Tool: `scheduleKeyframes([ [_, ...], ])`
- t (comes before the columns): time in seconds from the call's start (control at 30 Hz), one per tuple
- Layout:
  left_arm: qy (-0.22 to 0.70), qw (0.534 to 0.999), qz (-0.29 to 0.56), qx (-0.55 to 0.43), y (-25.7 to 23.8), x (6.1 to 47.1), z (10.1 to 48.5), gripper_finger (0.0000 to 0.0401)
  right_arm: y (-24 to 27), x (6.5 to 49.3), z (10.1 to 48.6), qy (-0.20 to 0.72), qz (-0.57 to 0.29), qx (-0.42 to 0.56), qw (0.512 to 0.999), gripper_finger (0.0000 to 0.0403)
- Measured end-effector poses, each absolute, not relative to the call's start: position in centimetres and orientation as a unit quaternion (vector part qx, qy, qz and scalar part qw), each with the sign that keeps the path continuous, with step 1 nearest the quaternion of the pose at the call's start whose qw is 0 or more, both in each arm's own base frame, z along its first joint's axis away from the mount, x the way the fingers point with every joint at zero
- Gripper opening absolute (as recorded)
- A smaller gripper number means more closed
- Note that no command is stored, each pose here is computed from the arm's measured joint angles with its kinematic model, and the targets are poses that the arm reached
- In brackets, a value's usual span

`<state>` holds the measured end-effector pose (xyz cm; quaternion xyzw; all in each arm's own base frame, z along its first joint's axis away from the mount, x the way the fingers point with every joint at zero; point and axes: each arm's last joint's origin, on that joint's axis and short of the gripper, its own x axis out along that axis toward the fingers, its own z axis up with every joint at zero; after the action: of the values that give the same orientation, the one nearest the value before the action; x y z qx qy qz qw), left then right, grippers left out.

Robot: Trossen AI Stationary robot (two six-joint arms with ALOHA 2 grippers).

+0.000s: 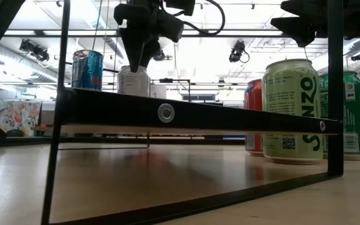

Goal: Place canned beverage on shelf
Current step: Put the orange white soda can on the shelf, then put the red black soda can on the shelf

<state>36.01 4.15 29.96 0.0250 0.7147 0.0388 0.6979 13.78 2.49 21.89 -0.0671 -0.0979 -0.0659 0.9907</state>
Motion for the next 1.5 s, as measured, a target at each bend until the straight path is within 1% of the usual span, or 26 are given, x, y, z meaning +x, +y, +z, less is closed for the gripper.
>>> scheduleKeyframes([
  [0.1, 0.715, 0.698, 0.038, 0.025, 4.2, 36.0, 30.0, 0.0292, 2.5, 13.8, 21.9, -0.098, -0.066, -0.067, 0.991, 0.0318],
  [0.33, 0.713, 0.699, 0.049, 0.016, 4.1, 36.0, 30.1, 0.0331, 2.5, 13.8, 21.9, -0.098, -0.066, -0.067, 0.991, 0.0318],
  [0.43, 0.702, 0.711, 0.052, 0.015, 4.2, 36.2, 30.9, 0.0344, 2.5, 13.8, 21.9, -0.098, -0.066, -0.067, 0.991, 0.0318],
  [0.57, 0.682, 0.728, 0.069, 0.030, 4.2, 36.4, 32.4, 0.0347, 2.5, 13.8, 21.9, -0.098, -0.066, -0.067, 0.991, 0.0318],
  [0.73, 0.627, 0.773, 0.086, 0.042, 4.1, 37.4, 33.7, 0.0348, 2.4, 13.8, 21.8, -0.091, -0.081, -0.068, 0.990, 0.0318],
  [0.9, 0.561, 0.821, 0.093, 0.042, 4.3, 39.0, 33.5, 0.0348, 2.0, 13.8, 21.2, -0.056, -0.161, -0.057, 0.984, 0.0318],
  [1.1, 0.468, 0.877, 0.102, 0.046, 4.9, 41.4, 32.5, 0.0348, 1.6, 13.7, 20.9, -0.035, -0.226, -0.046, 0.973, 0.0318],
  [1.2, 0.438, 0.891, 0.107, 0.042, 5.1, 42.2, 31.8, 0.0348, 1.4, 13.7, 20.6, -0.002, -0.264, -0.038, 0.964, 0.0318],
  [1.27, 0.439, 0.891, 0.104, 0.048, 5.0, 42.2, 31.3, 0.0348, 1.4, 13.9, 20.9, 0.042, -0.267, -0.029, 0.962, 0.0318],
  [1.37, 0.438, 0.891, 0.089, 0.083, 4.3, 42.4, 31.3, 0.0348, 1.4, 14.2, 21.6, 0.102, -0.277, -0.008, 0.955, 0.0318],
  [1.5, 0.410, 0.900, 0.068, 0.129, 3.0, 43.0, 31.7, 0.0344, 1.3, 14.6, 22.2, 0.141, -0.276, 0.014, 0.951, 0.0318],
])
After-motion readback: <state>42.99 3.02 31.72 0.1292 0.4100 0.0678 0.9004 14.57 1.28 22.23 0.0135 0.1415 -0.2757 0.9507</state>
